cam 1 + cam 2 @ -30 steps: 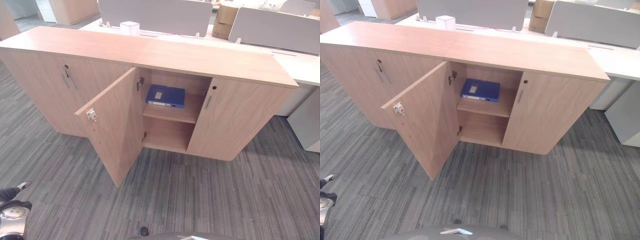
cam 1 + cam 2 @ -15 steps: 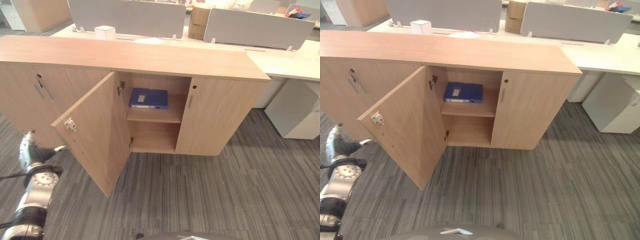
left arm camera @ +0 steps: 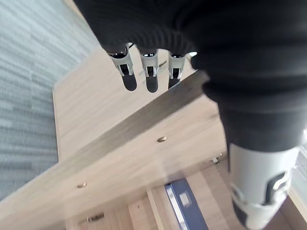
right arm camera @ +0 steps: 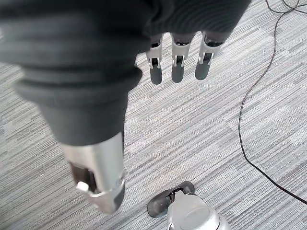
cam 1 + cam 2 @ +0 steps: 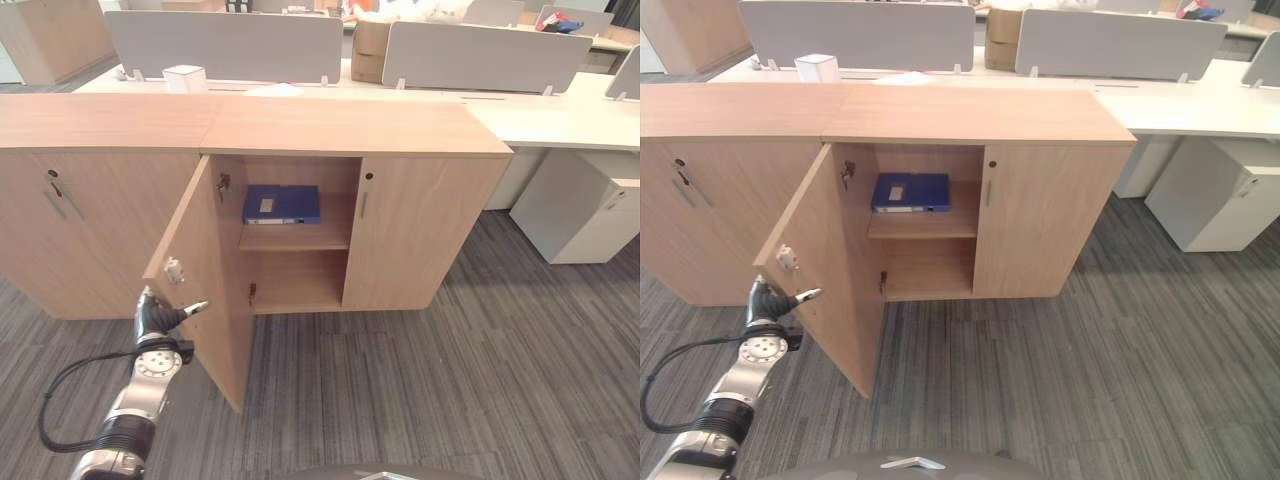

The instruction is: Put the empty folder in the office cabinet

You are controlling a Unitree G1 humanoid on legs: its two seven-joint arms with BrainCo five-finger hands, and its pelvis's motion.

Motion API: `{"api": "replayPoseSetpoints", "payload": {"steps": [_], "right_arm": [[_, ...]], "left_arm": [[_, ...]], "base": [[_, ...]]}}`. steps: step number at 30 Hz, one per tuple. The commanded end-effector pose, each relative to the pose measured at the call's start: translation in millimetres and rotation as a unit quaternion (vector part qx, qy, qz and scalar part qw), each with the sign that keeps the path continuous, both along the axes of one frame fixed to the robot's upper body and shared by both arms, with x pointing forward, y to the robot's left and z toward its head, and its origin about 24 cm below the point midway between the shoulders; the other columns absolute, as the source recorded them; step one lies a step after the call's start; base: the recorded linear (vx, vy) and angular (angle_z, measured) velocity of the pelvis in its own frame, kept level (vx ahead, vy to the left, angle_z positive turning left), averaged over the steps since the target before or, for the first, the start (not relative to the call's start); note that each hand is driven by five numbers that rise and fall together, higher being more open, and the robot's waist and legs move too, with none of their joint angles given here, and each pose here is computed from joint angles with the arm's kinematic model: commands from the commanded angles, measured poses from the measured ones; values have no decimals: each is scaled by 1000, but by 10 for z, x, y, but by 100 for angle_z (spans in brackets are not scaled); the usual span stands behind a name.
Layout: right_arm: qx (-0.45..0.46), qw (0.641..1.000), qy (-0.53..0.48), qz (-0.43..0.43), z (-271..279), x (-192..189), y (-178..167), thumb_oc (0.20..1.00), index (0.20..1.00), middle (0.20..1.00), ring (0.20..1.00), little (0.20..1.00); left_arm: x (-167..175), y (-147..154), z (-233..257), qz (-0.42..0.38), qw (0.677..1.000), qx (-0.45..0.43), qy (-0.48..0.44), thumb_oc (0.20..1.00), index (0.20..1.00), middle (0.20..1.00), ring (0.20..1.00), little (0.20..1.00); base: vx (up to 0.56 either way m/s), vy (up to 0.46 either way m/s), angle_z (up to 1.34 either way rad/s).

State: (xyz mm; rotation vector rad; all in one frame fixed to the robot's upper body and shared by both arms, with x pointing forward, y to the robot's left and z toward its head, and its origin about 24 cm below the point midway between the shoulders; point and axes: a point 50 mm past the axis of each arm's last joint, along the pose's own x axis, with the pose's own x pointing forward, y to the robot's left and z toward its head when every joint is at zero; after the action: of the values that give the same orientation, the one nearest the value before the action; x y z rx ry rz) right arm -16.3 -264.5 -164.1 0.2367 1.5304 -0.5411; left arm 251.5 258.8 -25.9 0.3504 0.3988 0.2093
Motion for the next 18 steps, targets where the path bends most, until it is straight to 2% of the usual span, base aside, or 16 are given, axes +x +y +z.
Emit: {"api": "replayPoseSetpoints", "payload": {"steps": [1, 2, 3, 4, 5, 7, 8, 9, 10, 11, 15, 18], "right_arm": [[-36, 999, 15, 31, 66, 156, -193, 1000, 1000, 1000, 1000, 1000], [-36, 999, 15, 31, 66, 156, -193, 1000, 1000, 1000, 1000, 1000], [-37, 999, 17, 37, 68, 168, -197, 1000, 1000, 1000, 1000, 1000], [-37, 998, 17, 43, 70, 212, -199, 1000, 1000, 1000, 1000, 1000], [-37, 998, 17, 42, 70, 211, -200, 1000, 1000, 1000, 1000, 1000], [-37, 998, 14, 47, 70, 278, -195, 1000, 1000, 1000, 1000, 1000], [-37, 998, 14, 47, 70, 278, -195, 1000, 1000, 1000, 1000, 1000], [-38, 998, 11, 48, 68, 312, -187, 1000, 1000, 1000, 1000, 1000], [-34, 998, -4, 51, 52, 435, -134, 1000, 1000, 1000, 1000, 1000], [-34, 998, -4, 51, 52, 435, -133, 1000, 1000, 1000, 1000, 1000], [-32, 998, -14, 56, 34, 517, -71, 1000, 1000, 1000, 1000, 1000], [-30, 998, -12, 60, 29, 511, -56, 1000, 1000, 1000, 1000, 1000]], "left_arm": [[509, -434, 494, -73, 984, -106, -122, 1000, 1000, 1000, 1000, 1000], [509, -435, 494, -73, 984, -107, -122, 1000, 1000, 1000, 1000, 1000], [543, -622, 521, -105, 976, -139, -127, 1000, 1000, 1000, 1000, 1000], [563, -1012, 575, -174, 955, -203, -130, 1000, 1000, 1000, 1000, 1000], [564, -1015, 575, -175, 955, -204, -130, 1000, 1000, 1000, 1000, 1000], [518, -1378, 660, -253, 925, -252, -129, 1000, 1000, 1000, 1000, 1000], [518, -1378, 660, -253, 925, -252, -129, 1000, 1000, 1000, 1000, 1000], [492, -1524, 692, -275, 912, -278, -128, 1000, 1000, 1000, 1000, 1000], [402, -1878, 851, -335, 869, -339, -136, 1000, 1000, 1000, 1000, 1000], [401, -1878, 851, -335, 869, -339, -136, 1000, 1000, 1000, 1000, 1000], [278, -2151, 1012, -390, 826, -381, -141, 1000, 1000, 1000, 1000, 1000], [254, -2179, 1033, -395, 818, -394, -140, 1000, 1000, 1000, 1000, 1000]], "base": [[0, 0, 0], [0, 0, 0], [-26, 2, -3], [-25, 2, -4], [-22, 7, -4], [0, 0, 0], [0, 0, 0], [0, 0, 0], [3, -4, -4], [4, -11, -6], [13, -25, -10], [6, -12, -5]]}}
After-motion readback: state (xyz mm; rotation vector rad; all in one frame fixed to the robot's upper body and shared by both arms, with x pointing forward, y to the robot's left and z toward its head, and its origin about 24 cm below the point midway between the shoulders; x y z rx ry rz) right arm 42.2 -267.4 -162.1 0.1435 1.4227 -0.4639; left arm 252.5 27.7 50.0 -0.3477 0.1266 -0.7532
